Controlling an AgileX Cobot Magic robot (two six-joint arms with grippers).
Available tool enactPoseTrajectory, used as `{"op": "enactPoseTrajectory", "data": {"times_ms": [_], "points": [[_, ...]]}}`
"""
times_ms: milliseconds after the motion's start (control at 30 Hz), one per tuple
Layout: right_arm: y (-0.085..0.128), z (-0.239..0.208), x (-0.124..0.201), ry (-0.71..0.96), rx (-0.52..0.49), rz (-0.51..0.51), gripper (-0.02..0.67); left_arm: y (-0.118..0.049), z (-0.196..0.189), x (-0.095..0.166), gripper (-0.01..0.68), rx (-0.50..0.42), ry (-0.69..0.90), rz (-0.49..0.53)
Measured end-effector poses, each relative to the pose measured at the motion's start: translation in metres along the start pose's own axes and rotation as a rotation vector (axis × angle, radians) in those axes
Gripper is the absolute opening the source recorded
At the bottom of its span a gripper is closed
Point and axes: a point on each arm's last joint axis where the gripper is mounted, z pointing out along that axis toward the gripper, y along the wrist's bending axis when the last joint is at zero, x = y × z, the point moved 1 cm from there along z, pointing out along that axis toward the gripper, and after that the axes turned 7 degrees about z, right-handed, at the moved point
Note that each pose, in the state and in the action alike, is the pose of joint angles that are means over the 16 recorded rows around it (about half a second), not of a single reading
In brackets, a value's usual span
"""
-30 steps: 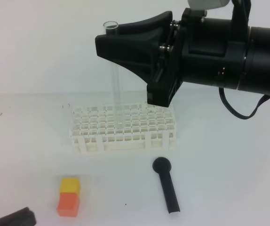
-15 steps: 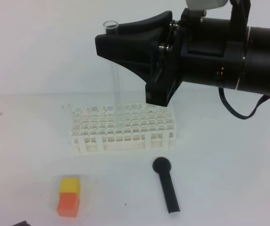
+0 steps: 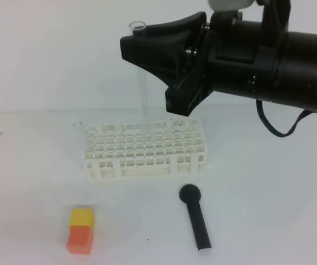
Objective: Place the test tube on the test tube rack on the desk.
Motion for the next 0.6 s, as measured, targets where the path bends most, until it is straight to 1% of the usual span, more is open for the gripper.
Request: {"op": "enactPoseTrajectory", "data": {"times_ms": [167, 333, 467, 600], "points": [[-0.008, 0.011, 0.013, 0.059, 0.045, 0.035, 0.128, 0.012, -0.004, 0.002, 0.0, -0.201, 0.013, -0.033], [-0.016, 0.031, 0.035, 0.155, 0.136, 0.096, 0.128, 0.021, -0.008, 0.002, 0.0, -0.363, 0.01, -0.058], [-0.021, 0.052, 0.05, 0.187, 0.231, 0.126, 0.128, 0.025, -0.011, 0.002, 0.0, -0.449, 0.002, -0.068], [-0.025, 0.076, 0.064, 0.142, 0.326, 0.131, 0.128, 0.027, -0.012, 0.0, 0.0, -0.494, -0.01, -0.057]]}}
